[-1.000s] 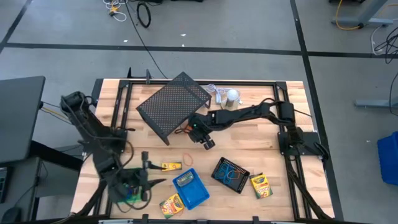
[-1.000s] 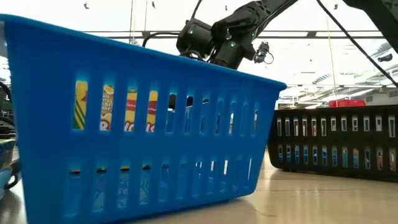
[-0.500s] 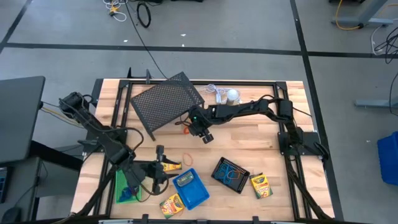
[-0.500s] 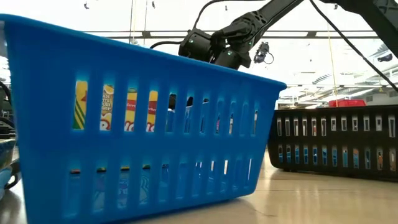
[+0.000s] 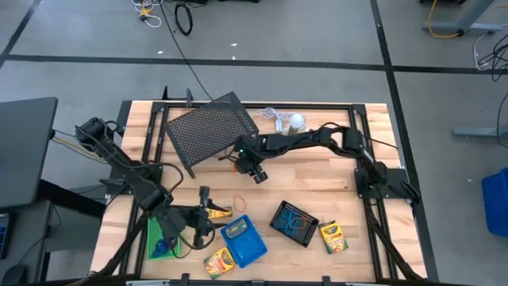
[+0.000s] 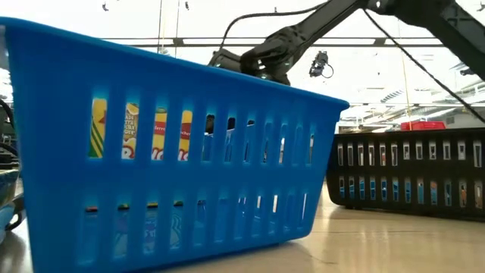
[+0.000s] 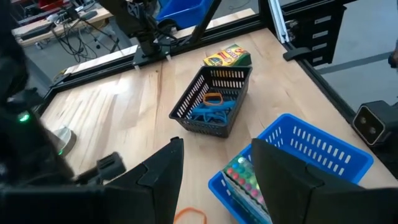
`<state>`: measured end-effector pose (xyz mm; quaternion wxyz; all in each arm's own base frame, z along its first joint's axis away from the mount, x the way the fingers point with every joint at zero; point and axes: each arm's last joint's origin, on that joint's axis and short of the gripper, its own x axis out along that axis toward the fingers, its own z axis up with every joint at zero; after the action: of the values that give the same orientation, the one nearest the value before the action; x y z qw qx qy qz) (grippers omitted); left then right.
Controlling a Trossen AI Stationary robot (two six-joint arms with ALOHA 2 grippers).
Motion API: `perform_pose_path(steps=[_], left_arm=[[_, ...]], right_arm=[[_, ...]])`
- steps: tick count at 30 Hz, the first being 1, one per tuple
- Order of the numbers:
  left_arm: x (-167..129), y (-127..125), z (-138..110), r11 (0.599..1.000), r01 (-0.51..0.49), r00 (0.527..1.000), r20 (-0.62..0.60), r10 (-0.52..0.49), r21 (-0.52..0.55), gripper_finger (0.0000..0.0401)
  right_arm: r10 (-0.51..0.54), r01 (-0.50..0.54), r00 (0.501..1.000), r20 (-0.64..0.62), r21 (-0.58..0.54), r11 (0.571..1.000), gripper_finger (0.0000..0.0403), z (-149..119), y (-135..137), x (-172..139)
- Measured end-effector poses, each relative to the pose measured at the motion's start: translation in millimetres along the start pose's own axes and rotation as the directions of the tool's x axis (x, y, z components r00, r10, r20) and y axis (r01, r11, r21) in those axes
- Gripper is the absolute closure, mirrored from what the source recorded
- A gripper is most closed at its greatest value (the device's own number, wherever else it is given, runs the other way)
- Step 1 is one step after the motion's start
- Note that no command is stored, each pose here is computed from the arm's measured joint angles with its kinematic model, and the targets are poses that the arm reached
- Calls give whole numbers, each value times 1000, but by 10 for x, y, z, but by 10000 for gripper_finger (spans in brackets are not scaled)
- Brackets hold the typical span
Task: Pick & Place Office Desk Supplies
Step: Put the orange spiral keychain into the green bin
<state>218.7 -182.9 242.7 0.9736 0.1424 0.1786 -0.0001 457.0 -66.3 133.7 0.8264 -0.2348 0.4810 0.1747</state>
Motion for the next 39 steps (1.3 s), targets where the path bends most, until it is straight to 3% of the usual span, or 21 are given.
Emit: perform_pose_path(steps=[9, 13, 18, 25, 32, 39], left_arm=[[-33, -39, -7, 1000, 17, 1000, -1, -17, 6, 206], [-49, -57, -13, 1000, 23, 1000, -2, -23, 13, 206], [-49, -56, -13, 1000, 21, 1000, -3, -21, 13, 206], [-49, -56, -13, 1000, 21, 1000, -3, -21, 12, 206], [-64, -75, -13, 999, 34, 999, 0, -34, 18, 206], [-136, -137, -13, 999, 8, 1000, 16, -9, 38, 206]], right_arm=[[68, -68, 996, -66, -5, 998, 230, 110, -91, 62], [134, -134, 986, -95, 10, 991, 278, 92, -20, 52], [161, -164, 977, -139, -9, 986, 382, 142, 104, 44], [194, -202, 970, -148, -41, 978, 396, 325, 356, -27], [136, -134, 991, 0, -153, 979, 398, 817, 690, -417], [97, -56, 979, 178, -223, 973, 398, 1181, 948, -940]])
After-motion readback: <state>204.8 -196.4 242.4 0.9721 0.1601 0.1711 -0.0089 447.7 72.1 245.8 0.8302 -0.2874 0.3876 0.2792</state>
